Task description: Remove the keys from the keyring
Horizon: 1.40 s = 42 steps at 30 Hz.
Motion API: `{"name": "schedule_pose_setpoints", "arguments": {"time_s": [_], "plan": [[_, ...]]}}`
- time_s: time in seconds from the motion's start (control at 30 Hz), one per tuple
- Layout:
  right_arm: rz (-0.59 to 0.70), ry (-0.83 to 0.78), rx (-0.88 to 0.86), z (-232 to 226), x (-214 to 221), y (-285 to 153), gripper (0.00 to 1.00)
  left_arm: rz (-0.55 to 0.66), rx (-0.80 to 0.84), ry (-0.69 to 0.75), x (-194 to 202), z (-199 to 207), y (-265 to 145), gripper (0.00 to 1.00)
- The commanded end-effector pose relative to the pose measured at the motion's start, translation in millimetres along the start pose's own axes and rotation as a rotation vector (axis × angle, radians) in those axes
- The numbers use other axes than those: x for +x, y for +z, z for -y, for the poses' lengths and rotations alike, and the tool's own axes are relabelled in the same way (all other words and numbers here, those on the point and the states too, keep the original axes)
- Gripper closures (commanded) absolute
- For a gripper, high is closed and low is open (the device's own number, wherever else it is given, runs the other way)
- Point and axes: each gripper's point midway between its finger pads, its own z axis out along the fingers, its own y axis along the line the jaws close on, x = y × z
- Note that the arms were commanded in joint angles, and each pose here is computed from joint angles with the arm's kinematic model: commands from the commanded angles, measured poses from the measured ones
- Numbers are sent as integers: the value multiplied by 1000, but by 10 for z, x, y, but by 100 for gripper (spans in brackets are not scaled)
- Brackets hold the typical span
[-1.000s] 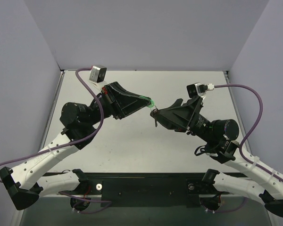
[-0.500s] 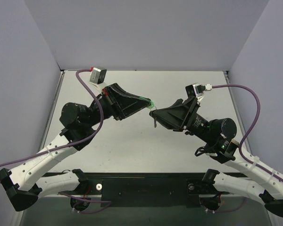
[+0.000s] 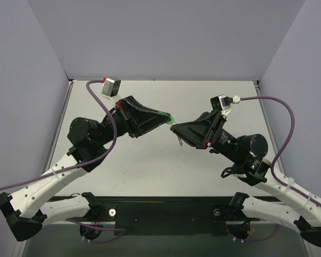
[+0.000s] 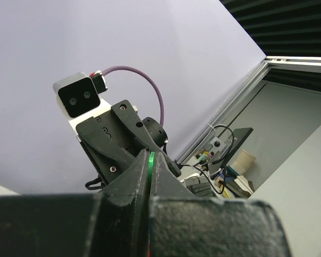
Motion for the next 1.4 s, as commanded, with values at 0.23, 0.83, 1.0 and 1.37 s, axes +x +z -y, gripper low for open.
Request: {"name": "schedule_pose_setpoints", "arguments": {"time_s": [0.23,0.83,1.0,1.37], "plan": [[10,-21,-63,-166,-2,-19,94,29,33,38,-72,164,-30,100],[11,-17,-58,-133,9,-33,83,35,37,46,-81,191,-46,100],[20,-13,-65,-145,-6,-29,82,34,34,45,-79,180,-51,100],[50,-20,-91,-178,-50,-51,82,30,32,44,-64,171,-62,100]]}}
